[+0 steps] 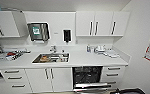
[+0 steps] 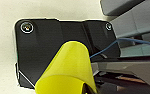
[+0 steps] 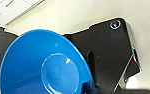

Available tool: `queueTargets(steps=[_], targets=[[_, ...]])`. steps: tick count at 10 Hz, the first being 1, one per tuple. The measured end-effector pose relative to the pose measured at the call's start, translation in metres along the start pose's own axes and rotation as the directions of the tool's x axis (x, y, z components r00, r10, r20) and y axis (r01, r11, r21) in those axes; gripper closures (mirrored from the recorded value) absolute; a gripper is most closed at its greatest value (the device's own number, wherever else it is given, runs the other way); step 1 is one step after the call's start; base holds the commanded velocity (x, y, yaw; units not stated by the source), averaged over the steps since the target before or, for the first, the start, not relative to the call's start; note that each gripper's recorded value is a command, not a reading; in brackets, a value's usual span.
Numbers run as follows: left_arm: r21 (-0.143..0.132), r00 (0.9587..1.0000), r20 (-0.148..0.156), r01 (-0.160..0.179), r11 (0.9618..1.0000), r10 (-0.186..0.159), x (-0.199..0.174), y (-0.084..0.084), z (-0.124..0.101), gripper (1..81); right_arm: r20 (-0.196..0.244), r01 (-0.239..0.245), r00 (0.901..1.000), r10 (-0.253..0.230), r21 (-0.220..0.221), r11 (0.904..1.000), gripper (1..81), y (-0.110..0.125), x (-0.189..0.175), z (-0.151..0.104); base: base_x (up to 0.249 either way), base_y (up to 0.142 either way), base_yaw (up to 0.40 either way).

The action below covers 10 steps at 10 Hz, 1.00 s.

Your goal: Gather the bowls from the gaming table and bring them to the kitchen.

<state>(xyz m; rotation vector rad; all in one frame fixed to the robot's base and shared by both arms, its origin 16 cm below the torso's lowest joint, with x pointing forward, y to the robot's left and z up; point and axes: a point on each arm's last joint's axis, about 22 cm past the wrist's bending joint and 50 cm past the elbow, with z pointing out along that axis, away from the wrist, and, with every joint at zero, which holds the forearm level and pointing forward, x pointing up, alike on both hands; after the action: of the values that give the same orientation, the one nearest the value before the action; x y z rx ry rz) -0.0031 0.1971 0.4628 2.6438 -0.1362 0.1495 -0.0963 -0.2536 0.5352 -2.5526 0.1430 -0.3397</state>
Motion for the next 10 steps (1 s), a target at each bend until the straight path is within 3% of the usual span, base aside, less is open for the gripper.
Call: queueTargets(steps=[3, 5, 7, 8, 10], targets=[[0.0, 1.0, 0.001, 0.0, 1.0, 0.0, 0.0, 0.0, 0.0, 81.1, 0.001, 0.0, 1.0, 0.0, 0.0, 1.0, 81.1, 0.0, 0.0, 0.0, 0.118, 0.0, 0.0], [-0.001, 0.9997, -0.024, -0.007, 1.0, 0.007, 0.016, 0.001, 0.002, 81.1, -0.009, 0.001, 1.0, -0.001, 0.001, 1.0, 81.1, 0.0, 0.006, 0.002, 0.117, 0.0, 0.0], [-0.001, 0.9999, 0.012, 0.004, 1.0, -0.004, -0.011, 0.001, -0.001, 81.1, 0.012, -0.006, 0.9999, 0.006, -0.001, 1.0, 81.1, 0.0, -0.011, -0.003, 0.117, 0.0, 0.0], [-0.003, 0.9999, 0.015, 0.005, 1.0, -0.005, -0.013, 0.003, 0.0, 81.1, 0.016, -0.007, 0.9998, 0.007, -0.001, 1.0, 81.1, -0.001, -0.012, -0.003, 0.117, 0.0, 0.0], [-0.003, 0.9998, -0.016, -0.006, 1.0, 0.006, 0.01, 0.002, 0.002, 81.1, -0.014, 0.004, 0.9999, -0.004, 0.001, 1.0, 81.1, 0.0, 0.007, 0.002, 0.117, 0.0, 0.0]])
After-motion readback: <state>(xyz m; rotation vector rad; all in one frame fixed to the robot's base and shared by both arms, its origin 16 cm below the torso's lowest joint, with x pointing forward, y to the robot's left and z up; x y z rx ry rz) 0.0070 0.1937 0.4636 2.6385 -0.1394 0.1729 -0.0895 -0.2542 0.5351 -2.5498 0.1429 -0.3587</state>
